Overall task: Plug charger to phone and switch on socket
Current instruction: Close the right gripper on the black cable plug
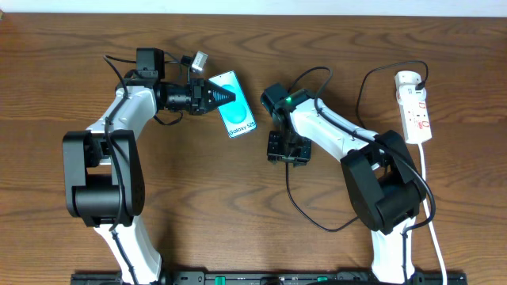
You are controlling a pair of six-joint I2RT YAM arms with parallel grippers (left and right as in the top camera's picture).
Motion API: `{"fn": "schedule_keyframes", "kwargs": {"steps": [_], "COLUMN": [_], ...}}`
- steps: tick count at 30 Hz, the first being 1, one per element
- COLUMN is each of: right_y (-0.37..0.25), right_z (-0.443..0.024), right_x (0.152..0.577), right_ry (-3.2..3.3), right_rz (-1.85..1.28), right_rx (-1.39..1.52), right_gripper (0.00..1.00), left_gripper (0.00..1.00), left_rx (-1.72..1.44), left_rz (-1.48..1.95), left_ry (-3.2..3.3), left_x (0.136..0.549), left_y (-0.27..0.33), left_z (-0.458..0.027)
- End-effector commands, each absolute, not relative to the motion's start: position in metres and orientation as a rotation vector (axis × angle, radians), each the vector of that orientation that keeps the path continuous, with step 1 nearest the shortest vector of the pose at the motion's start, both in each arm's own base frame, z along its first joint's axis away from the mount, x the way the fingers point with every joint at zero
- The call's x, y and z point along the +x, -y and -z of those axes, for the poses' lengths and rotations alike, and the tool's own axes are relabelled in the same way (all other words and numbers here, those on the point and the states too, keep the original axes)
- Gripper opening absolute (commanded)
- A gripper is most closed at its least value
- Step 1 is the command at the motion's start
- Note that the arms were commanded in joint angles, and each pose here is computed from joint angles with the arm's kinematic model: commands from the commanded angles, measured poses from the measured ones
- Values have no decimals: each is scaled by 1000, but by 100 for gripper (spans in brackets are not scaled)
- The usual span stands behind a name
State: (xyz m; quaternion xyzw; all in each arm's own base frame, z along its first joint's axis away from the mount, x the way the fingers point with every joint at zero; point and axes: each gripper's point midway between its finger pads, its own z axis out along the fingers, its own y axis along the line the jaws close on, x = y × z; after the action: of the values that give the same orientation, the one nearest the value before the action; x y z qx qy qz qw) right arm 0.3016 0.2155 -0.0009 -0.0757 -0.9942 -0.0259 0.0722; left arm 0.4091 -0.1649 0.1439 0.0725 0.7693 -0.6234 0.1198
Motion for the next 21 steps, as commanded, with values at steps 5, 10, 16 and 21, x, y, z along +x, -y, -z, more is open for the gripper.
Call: {"fn": "schedule_keyframes", "kwargs": {"steps": [5,10,16,21], "right_y": [-211,-209,-207,-208], "right_z": [13,16,20,20], "right_x": [293,290,287,287], "right_ry": [2970,2964,2956,2956], "right_rz": [24,16,9,16], "right_rx": [-252,-261,-271,-270], "right_gripper": [50,48,44,40], "left_gripper": [8,7,7,7], "left_rx": [227,218,218,218], "left_rz": [1874,1879,1879,1879], "left_ry": [-2208,-2215,-2215,-2215], "left_x": [406,405,405,405], "left_y": [166,166,166,166], "left_z": [-154,-154,-154,-154]}}
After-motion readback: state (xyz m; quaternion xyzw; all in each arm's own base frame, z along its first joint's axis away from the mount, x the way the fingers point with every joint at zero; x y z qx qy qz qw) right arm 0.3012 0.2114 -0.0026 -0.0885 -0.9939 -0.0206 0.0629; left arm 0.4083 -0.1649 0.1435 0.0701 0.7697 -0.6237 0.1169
